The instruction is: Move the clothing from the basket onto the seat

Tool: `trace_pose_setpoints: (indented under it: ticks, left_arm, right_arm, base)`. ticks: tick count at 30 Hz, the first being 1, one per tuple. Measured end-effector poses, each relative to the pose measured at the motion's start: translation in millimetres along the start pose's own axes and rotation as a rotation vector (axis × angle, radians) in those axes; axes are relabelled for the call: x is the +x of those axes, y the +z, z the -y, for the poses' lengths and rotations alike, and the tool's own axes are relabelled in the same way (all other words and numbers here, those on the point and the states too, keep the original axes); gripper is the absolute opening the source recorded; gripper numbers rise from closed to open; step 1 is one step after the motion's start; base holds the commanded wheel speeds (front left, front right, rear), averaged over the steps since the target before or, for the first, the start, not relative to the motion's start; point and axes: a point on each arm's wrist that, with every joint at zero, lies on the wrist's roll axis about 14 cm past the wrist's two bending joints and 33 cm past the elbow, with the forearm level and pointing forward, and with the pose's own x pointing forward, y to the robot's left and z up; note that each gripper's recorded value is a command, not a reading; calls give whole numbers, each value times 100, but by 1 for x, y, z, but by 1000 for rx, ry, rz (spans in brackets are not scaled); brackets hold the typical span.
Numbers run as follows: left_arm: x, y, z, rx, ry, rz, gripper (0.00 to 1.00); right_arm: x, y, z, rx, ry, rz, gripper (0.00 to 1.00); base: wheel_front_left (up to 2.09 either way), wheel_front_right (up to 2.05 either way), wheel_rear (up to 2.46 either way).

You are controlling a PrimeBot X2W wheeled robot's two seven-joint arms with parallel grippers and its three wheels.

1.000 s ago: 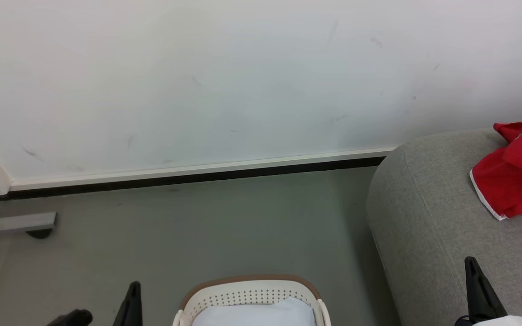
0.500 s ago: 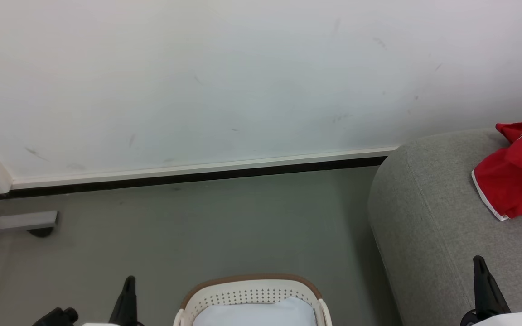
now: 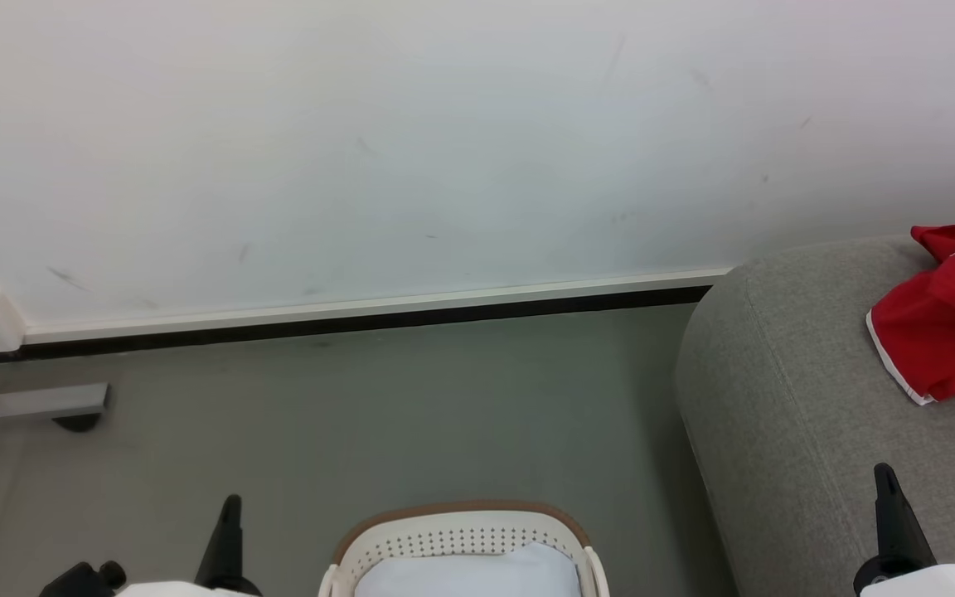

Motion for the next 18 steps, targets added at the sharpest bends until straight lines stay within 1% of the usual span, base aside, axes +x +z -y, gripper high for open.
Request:
trace_pose_setpoints:
  ticks: [18]
  left_arm:
    - [4,9,4,-207,-19,3,0]
  right_arm:
    - [4,4,-2,216,1,-1,0]
  base:
    - [0,0,0]
